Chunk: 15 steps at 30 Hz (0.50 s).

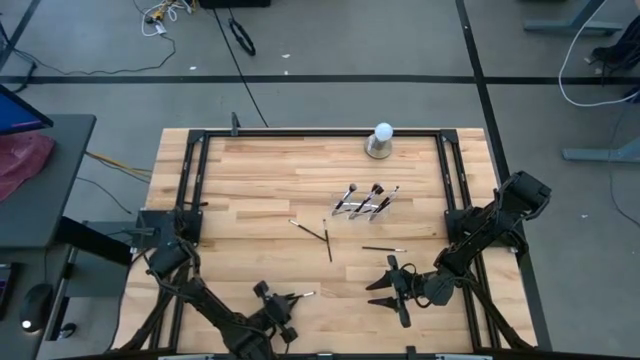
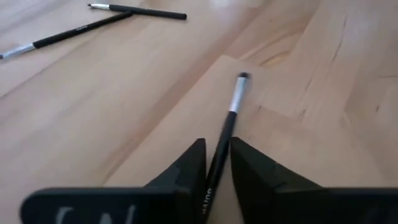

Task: Put items in baskets/containers
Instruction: Put the black eyeshadow brush into the transparent organizer

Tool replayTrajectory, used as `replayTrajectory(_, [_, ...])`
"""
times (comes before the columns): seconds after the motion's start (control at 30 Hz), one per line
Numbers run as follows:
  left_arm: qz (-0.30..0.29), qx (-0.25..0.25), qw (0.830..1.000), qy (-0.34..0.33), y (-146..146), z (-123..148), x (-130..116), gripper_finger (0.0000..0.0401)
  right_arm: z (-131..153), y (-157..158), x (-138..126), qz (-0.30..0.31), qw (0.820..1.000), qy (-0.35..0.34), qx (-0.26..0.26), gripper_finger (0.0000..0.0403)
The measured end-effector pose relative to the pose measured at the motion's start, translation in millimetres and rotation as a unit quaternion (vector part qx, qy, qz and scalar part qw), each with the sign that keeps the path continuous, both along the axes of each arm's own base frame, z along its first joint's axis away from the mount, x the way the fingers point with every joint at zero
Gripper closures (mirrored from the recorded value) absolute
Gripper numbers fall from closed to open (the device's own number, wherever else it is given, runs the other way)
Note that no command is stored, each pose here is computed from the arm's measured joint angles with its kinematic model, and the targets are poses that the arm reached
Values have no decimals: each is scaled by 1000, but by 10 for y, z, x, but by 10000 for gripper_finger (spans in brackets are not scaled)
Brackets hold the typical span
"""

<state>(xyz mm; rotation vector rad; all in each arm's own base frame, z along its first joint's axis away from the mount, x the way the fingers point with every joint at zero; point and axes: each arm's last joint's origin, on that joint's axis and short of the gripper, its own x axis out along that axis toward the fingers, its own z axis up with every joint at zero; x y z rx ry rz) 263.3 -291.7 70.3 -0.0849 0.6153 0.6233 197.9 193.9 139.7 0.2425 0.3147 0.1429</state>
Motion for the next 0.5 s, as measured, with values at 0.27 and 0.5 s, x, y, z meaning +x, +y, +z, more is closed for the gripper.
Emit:
replayTrajectory(0.27, [-16, -20, 995, -95, 97, -288, -138, 321, -2, 6, -4, 6, 1000, 2, 1, 238])
replayTrajectory(0.5, [-19, -13, 995, -101, 134, -315, -121, 264, 2, 14, -5, 18, 1000, 3, 6, 238])
